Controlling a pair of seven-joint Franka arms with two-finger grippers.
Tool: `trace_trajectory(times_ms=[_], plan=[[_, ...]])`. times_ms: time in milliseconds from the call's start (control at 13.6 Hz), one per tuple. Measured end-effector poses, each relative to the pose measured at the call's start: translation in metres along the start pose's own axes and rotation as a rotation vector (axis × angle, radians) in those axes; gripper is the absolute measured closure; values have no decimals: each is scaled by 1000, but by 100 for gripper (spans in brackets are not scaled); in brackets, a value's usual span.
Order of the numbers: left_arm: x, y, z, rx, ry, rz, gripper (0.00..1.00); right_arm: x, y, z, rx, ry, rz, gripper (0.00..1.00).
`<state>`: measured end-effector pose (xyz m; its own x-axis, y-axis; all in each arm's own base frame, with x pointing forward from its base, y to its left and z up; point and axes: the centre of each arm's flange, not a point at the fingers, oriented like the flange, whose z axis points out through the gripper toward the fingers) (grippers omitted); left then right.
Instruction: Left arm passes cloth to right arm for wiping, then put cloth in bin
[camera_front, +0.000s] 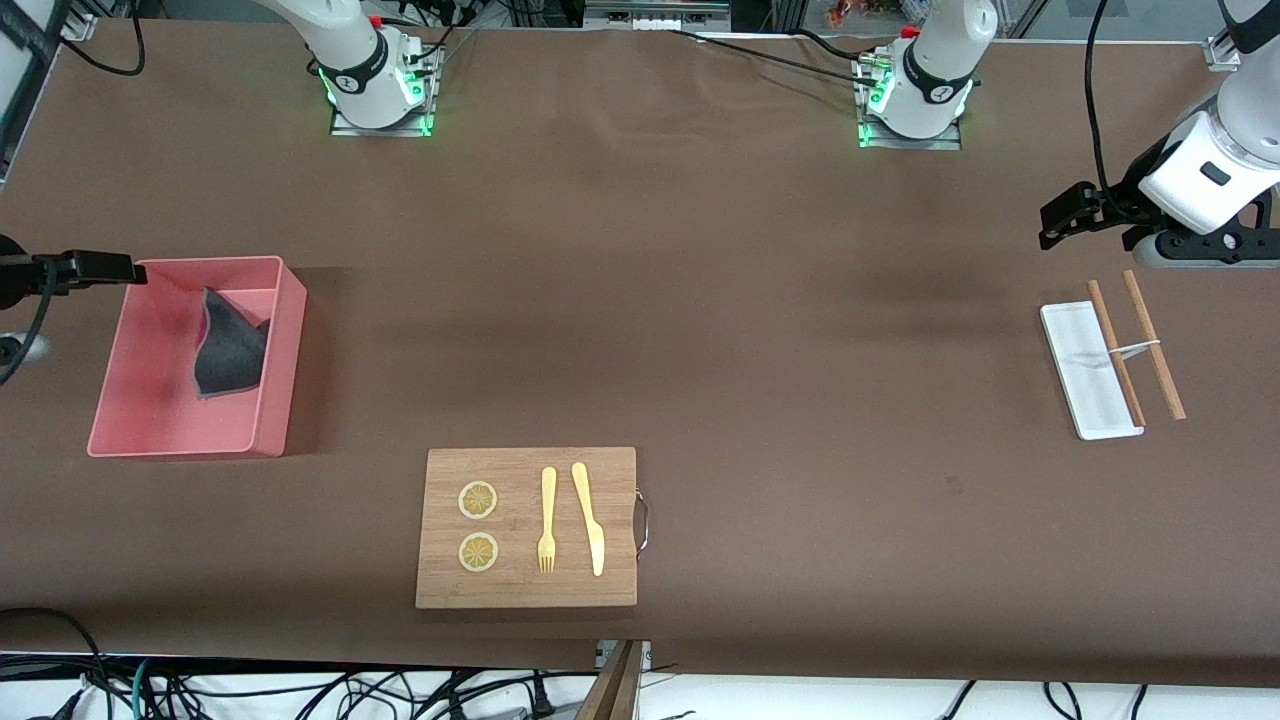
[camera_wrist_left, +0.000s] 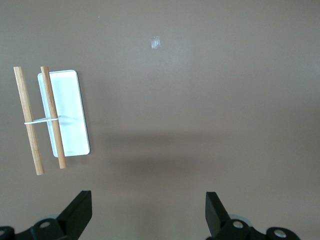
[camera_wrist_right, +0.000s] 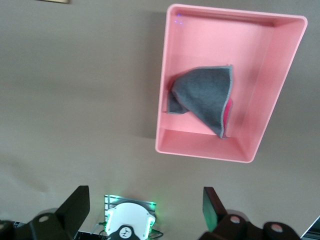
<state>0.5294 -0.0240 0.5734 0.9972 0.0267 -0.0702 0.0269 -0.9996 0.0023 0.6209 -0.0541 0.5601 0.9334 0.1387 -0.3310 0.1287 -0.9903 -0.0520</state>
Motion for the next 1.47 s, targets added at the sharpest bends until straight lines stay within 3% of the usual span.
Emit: trace_trajectory(times_ms=[221,516,663,810,957,1178,1473], plan=[[1,-1,2,0,-5,-1,0,-27,-65,-28,-70,19,0,0],[3,-1,3,-1,-1,0,0,-40,-111,-25,-66,34,-19,0],[6,-1,4,-2,8,2,0,-41,-94,-33,-61,90,7,0],[9,-1,9,-2,1,3,0,-58,-77,-58,-59,183,34,0],[10,-1,11,-3,-1,-1,0,-81,-65,-75,-55,228,57,0],[10,0,11,-3,0,-27,0,-99,-66,-78,-51,231,55,0],[12,2,11,-3,8,-32,0,-90,-71,-65,-50,200,43,0]])
